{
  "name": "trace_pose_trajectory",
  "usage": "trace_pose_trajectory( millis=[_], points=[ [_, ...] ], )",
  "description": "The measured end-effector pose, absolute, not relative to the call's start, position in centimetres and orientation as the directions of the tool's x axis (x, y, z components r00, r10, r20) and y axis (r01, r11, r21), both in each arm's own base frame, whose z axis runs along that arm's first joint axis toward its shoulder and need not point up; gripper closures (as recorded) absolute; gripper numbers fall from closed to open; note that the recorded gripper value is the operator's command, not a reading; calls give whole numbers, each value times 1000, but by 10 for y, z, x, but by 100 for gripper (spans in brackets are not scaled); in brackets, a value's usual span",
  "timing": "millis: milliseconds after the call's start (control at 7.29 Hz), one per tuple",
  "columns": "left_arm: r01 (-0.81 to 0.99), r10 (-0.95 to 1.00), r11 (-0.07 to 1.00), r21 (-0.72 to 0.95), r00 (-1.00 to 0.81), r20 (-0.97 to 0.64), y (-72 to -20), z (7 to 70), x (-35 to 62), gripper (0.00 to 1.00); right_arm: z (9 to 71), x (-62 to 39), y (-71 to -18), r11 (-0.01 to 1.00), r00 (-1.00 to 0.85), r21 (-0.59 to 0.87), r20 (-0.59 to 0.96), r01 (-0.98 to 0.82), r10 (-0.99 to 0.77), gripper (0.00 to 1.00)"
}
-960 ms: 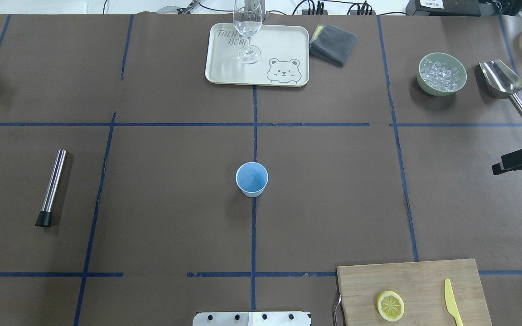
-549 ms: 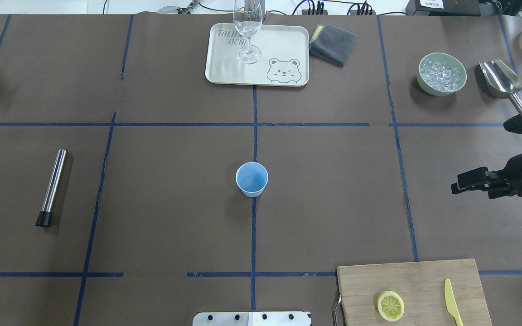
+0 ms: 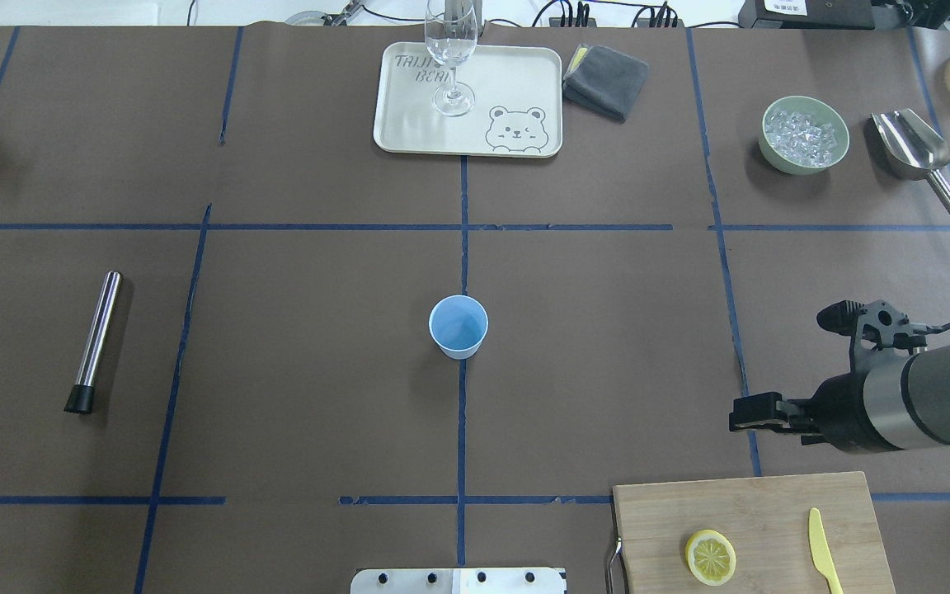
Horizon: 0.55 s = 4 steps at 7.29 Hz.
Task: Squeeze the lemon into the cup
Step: 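Move the right gripper toward the lemon slice on the wooden board, then lower the right gripper over the yellow lemon slice and close on it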
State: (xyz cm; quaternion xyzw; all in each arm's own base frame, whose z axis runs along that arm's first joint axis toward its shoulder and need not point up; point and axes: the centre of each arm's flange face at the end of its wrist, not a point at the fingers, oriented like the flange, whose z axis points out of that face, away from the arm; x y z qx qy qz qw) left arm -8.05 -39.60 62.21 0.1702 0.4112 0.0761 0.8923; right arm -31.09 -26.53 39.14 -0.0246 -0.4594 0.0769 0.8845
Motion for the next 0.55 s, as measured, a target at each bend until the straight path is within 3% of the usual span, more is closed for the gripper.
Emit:
trace_pose_trajectory(
  millis=[549],
  points=[
    [9, 279, 927, 374, 649, -708, -397, 621, -80, 0, 380, -366, -198, 987, 589, -83, 795, -135, 147, 0]
  ],
)
